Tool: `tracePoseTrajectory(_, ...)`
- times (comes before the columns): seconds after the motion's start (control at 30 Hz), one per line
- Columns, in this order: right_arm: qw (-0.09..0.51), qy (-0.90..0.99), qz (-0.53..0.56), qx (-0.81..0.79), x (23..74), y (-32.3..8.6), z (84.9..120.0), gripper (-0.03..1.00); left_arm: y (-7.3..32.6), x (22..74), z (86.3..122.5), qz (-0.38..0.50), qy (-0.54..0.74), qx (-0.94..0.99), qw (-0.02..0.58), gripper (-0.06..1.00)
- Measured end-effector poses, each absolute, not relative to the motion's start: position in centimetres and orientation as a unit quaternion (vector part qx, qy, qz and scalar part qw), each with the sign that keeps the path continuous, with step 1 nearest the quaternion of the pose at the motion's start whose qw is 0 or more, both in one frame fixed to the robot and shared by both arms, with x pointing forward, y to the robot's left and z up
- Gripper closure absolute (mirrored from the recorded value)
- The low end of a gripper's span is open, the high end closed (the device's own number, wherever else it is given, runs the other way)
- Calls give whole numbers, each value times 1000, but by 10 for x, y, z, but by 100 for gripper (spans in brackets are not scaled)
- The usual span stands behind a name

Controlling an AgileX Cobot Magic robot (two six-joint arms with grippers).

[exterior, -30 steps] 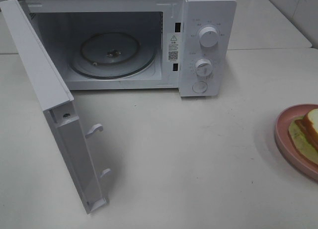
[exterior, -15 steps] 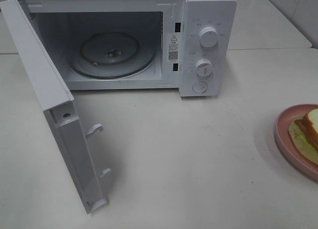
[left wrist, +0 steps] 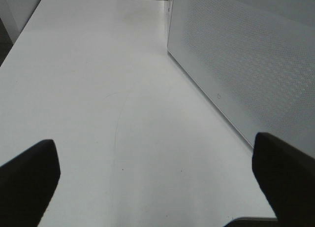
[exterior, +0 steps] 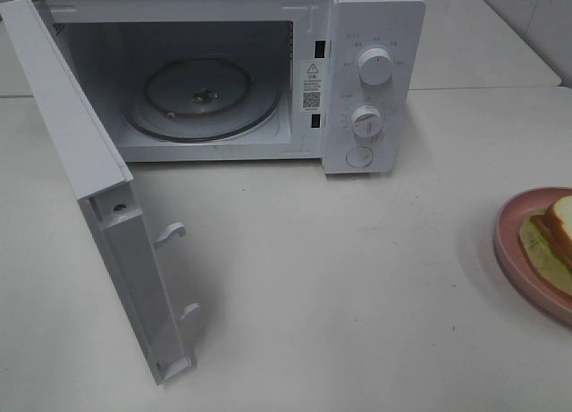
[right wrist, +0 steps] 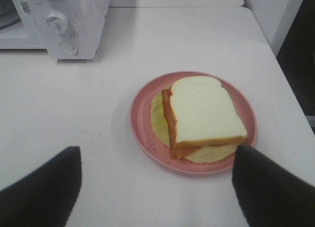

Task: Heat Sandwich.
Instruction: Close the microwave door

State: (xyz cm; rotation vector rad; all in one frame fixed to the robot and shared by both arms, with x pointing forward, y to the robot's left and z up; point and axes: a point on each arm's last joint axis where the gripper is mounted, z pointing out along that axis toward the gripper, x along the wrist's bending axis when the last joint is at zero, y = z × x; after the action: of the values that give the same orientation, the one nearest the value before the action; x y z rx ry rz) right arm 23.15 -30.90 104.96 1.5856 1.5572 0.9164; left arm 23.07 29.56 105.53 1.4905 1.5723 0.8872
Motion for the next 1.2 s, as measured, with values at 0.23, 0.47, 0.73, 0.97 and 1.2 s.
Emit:
tracePoseTrajectory(0.23,361,604,356,615,232,-309,1050,20,296,231,1055,349,619,586,390,-5)
tracePoseTrajectory(0.47,361,604,356,615,232,-309,1050,20,296,231,1055,349,619,586,390,-5)
tracePoseTrajectory(0.73,361,604,356,615,232,-309,1050,20,296,231,1055,349,619,586,390,-5)
tracePoseTrajectory(0.97,361,604,356,615,232,-309,1050,21,296,231,1055,349,618,586,390,-5)
tracePoseTrajectory(1.2,360,604,356,616,232,-309,1050,21,295,230,1056,346,617,586,396,-5)
